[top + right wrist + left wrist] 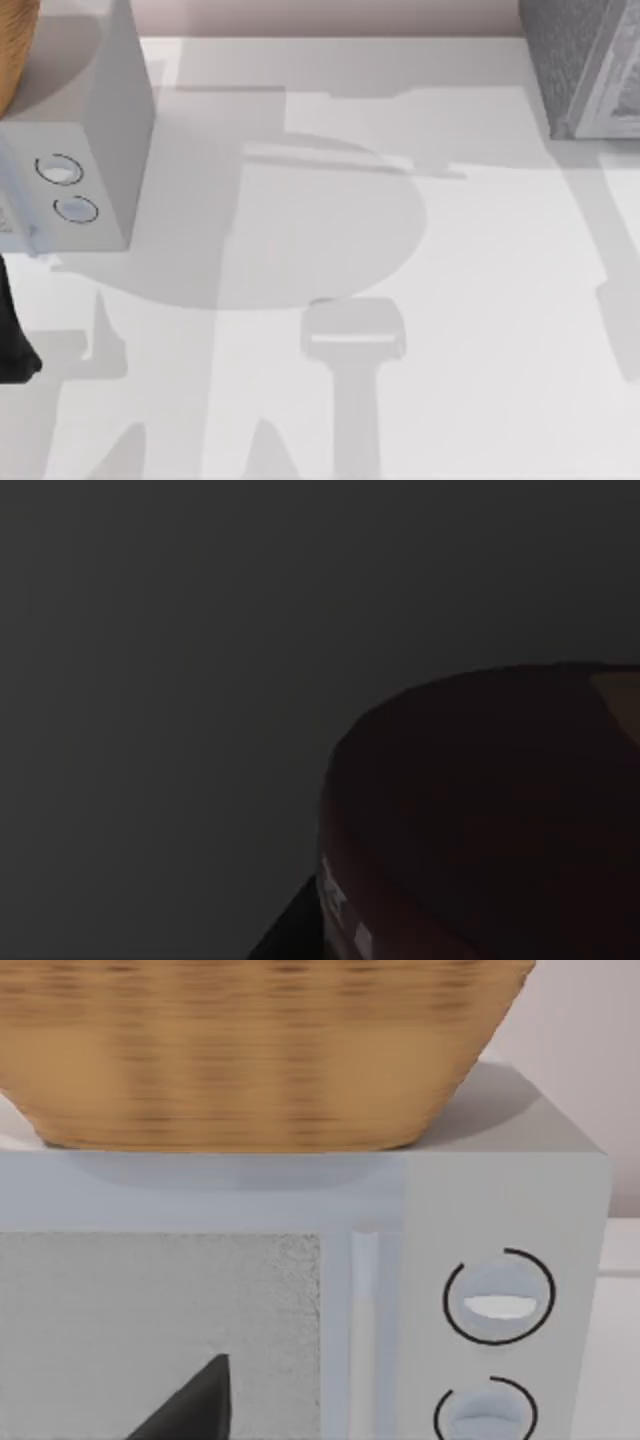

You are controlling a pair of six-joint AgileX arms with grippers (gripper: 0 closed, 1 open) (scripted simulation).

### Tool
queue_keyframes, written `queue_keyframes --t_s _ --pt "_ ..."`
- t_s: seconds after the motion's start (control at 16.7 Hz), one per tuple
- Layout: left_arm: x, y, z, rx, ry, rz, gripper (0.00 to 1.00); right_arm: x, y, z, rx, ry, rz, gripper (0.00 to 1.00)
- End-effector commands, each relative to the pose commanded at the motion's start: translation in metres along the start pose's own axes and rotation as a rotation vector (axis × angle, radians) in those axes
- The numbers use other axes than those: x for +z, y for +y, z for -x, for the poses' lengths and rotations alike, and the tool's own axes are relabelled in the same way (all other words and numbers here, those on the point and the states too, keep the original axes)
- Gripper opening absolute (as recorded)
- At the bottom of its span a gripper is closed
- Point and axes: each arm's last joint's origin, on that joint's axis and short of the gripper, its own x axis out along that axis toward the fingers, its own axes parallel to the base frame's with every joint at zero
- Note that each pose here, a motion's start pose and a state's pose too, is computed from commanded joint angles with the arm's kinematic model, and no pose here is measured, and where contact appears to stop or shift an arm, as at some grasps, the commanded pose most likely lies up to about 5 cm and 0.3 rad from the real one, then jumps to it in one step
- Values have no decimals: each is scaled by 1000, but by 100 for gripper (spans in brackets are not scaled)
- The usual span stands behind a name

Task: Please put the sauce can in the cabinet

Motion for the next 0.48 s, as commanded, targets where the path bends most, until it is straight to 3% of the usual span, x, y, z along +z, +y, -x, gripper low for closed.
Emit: queue_keyframes --t_s 0.12,0.48 --pt "0 0 0 0 0 0 100 0 0 0 0 0 0 98" --pt "0 0 0 0 0 0 100 0 0 0 0 0 0 100"
